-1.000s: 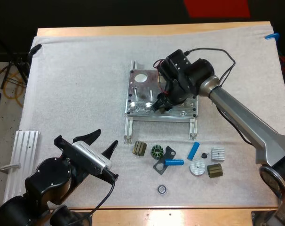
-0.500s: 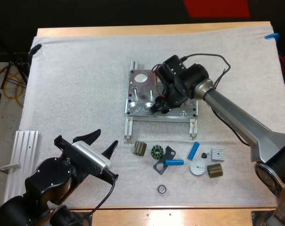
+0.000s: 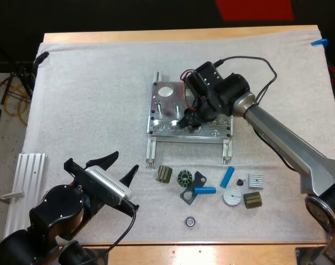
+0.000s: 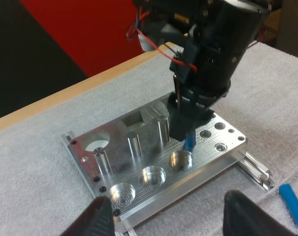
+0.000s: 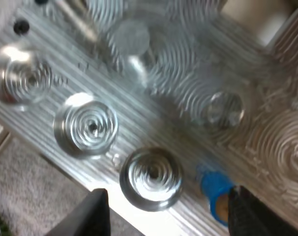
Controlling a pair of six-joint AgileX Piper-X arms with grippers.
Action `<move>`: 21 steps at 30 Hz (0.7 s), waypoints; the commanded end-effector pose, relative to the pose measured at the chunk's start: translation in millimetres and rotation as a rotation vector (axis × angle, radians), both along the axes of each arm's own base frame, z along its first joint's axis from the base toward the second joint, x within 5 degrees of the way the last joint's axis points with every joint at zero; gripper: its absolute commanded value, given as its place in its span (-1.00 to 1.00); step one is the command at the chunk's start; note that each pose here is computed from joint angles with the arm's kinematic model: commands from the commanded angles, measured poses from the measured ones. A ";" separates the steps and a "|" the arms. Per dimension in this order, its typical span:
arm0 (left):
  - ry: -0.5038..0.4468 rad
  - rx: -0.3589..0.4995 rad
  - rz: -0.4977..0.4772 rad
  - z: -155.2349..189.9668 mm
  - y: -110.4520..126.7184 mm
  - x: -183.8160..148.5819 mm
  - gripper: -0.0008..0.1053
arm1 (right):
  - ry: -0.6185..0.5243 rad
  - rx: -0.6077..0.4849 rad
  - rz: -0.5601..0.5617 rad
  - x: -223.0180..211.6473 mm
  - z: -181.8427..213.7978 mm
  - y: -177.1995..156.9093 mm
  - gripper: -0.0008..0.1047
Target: Load cells from left to right
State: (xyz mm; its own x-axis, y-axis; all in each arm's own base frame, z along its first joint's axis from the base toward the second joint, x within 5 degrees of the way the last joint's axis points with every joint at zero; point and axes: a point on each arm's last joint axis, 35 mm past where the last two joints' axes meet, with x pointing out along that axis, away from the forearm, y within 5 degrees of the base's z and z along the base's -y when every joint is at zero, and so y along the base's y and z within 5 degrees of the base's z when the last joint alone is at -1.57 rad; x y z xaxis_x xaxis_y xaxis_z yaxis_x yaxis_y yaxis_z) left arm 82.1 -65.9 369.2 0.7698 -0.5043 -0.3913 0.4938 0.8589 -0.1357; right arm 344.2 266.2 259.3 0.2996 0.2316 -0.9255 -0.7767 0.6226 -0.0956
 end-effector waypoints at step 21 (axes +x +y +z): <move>-0.035 0.022 0.004 1.7 0.0 1.1 -0.06 | -0.063 0.047 0.000 -13.0 36.0 -10.9 0.01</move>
State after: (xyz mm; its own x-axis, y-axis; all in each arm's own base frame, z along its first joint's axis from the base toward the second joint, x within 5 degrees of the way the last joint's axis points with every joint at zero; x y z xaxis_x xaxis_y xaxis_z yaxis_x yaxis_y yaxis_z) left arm 82.1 -65.9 369.2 0.7698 -0.5043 -0.3913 0.5027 0.8567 -0.1152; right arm 337.0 260.6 271.4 0.3123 0.2415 -0.9188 -0.7753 0.6237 -0.0996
